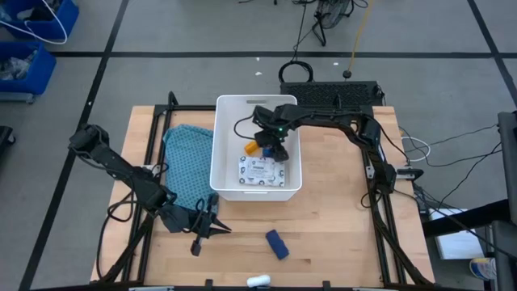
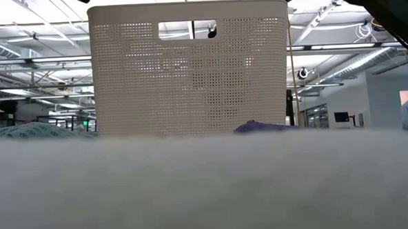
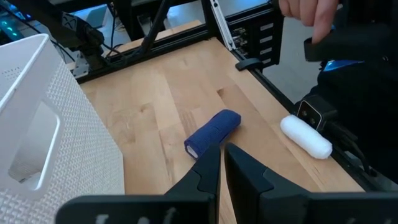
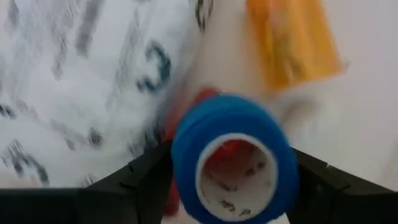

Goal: Pick & place medical supplies in basket/bin

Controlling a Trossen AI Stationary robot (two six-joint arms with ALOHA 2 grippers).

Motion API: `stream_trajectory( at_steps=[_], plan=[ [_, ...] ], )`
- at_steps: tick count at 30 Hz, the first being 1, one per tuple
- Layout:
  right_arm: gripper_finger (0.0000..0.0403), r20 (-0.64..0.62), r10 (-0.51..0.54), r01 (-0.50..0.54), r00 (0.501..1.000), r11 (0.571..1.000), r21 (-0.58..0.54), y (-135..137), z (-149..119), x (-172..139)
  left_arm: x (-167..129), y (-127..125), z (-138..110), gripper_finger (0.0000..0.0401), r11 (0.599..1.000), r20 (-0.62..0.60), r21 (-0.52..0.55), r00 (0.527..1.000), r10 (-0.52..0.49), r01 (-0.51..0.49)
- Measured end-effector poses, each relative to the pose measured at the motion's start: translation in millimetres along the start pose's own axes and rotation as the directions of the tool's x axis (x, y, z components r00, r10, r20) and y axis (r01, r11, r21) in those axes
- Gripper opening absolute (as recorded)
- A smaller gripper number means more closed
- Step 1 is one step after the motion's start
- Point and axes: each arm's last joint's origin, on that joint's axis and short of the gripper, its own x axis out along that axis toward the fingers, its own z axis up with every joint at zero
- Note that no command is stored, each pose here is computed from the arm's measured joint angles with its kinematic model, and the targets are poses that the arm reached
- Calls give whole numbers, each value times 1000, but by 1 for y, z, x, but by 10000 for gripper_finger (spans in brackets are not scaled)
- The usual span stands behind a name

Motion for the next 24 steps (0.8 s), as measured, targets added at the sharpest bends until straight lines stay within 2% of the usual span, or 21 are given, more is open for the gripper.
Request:
stream_trajectory(
  at_steps=[3,9,14,18,24],
  plan=[
    [259,-19,-31,30,999,999,-13,4,2,-5,0,0,0,26,1000,0,0,1000,0,0],
    [267,25,-50,50,998,999,-15,9,7,-17,0,-1,0,26,1000,0,0,1000,-3,3],
    [267,88,-97,99,991,995,-22,15,11,-44,-1,-3,0,26,1000,2,5,1000,-11,11],
    [267,169,-150,152,974,988,1,25,11,-82,-2,-5,0,26,1000,3,12,1000,-9,9],
    [262,329,-239,243,914,970,31,54,2,-158,-2,-4,0,26,1000,4,15,1000,11,-11]
  ],
)
